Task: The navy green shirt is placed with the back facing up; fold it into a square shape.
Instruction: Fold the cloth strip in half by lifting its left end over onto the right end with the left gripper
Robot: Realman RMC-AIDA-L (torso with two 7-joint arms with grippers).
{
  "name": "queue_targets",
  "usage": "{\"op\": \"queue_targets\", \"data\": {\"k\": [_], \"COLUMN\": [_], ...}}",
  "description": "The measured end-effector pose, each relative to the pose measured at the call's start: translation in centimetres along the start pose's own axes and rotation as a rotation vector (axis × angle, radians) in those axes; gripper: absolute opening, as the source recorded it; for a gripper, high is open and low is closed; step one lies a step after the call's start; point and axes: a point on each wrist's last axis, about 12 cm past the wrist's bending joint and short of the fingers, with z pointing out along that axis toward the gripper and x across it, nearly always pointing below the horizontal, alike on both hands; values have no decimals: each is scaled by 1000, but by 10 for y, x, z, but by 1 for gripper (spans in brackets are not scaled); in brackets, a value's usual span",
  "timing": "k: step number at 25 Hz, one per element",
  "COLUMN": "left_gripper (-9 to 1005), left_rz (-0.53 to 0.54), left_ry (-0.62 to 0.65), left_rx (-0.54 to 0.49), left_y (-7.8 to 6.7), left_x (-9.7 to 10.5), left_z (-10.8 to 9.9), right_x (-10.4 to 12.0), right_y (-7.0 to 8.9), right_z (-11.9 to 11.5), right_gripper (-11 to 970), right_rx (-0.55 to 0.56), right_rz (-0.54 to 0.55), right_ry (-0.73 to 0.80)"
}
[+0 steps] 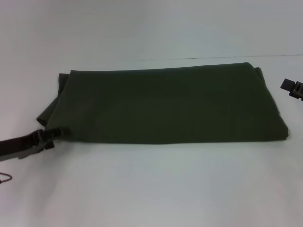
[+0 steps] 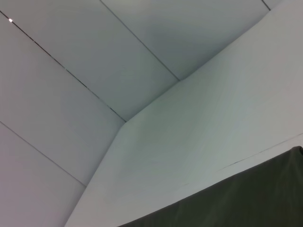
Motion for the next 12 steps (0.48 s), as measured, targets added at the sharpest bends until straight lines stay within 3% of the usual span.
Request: {"op": "queue_targets", "data": {"k": [12], "left_gripper": [844], "left_rz": [4], "left_ry": [7], "left_rx": [-12], "left_y": [-1], "left_x": [-1], "left_z": [3], "right_x": [0], "right_y": [0], "right_z": [0], "right_gripper": [742], "right_rx": [0], "right_rz": [2], "right_ry": [-2]}}
